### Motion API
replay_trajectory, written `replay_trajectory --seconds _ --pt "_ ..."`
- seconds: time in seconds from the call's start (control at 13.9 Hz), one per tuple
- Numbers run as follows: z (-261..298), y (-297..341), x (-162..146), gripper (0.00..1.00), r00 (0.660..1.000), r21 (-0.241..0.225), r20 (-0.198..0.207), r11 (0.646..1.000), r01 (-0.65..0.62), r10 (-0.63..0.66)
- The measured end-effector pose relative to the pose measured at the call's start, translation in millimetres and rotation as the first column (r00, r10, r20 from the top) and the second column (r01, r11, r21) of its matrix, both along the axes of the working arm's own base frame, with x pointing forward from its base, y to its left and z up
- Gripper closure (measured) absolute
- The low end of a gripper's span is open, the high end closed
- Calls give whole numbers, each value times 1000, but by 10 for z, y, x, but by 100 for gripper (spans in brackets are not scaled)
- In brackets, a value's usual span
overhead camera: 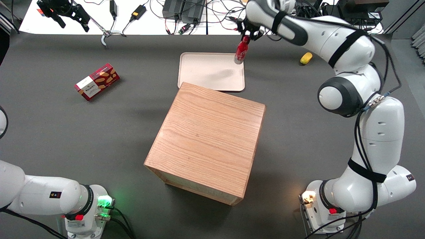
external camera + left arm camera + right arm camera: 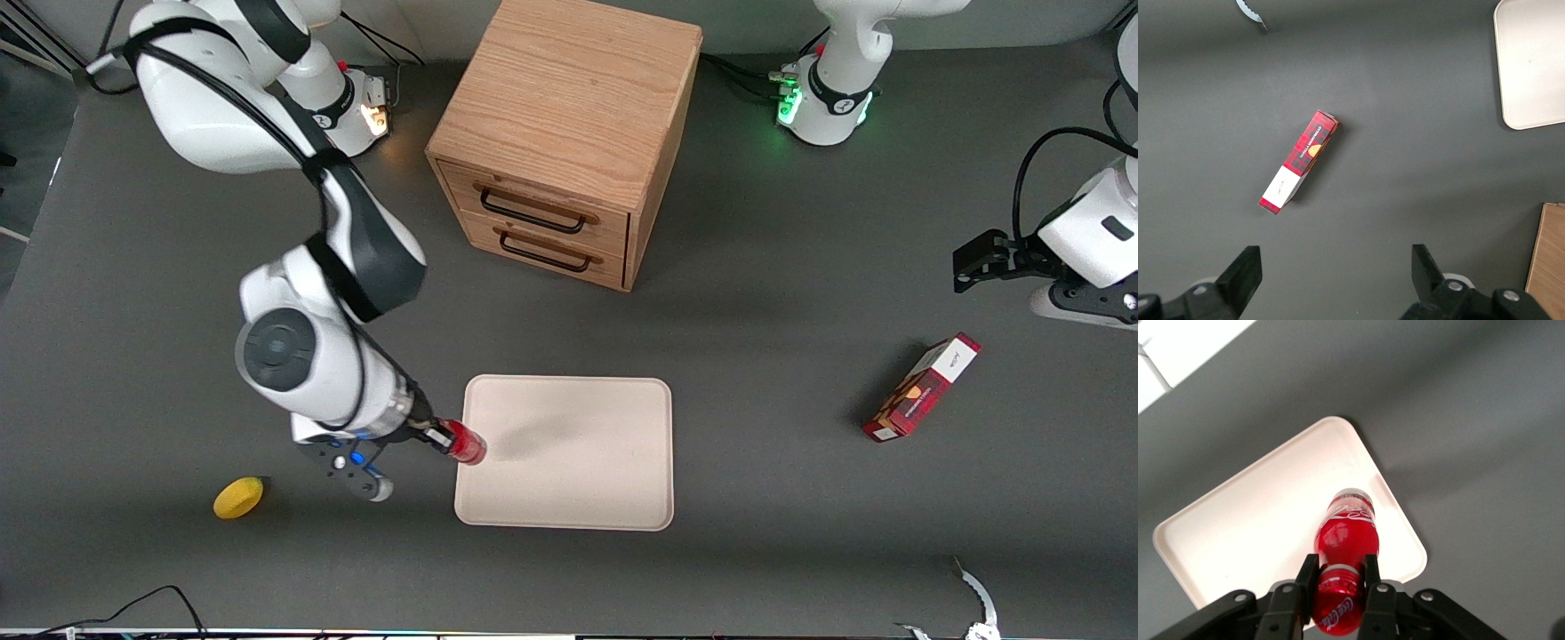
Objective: Place coke bottle on tray
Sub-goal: 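Lift the bottle and carry it over the cream tray's edge, then lower the bottle upright onto the tray and open the right gripper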
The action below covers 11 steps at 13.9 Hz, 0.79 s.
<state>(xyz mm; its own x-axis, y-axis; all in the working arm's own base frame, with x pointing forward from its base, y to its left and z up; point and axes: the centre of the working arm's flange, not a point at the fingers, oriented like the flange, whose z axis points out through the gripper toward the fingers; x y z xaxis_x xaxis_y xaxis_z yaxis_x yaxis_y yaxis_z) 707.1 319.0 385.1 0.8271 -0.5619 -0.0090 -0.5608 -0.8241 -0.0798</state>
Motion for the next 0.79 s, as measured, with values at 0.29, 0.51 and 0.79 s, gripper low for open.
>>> replay_trajectory --seconds 0.29,0.51,0.79 --pt "-327 174 -122 68 999 -14 -48 1000 21 -21" --pt "-357 163 -124 68 999 -34 -40 999 15 -16" --pt "-363 137 -21 68 999 1 36 1000 22 -22"
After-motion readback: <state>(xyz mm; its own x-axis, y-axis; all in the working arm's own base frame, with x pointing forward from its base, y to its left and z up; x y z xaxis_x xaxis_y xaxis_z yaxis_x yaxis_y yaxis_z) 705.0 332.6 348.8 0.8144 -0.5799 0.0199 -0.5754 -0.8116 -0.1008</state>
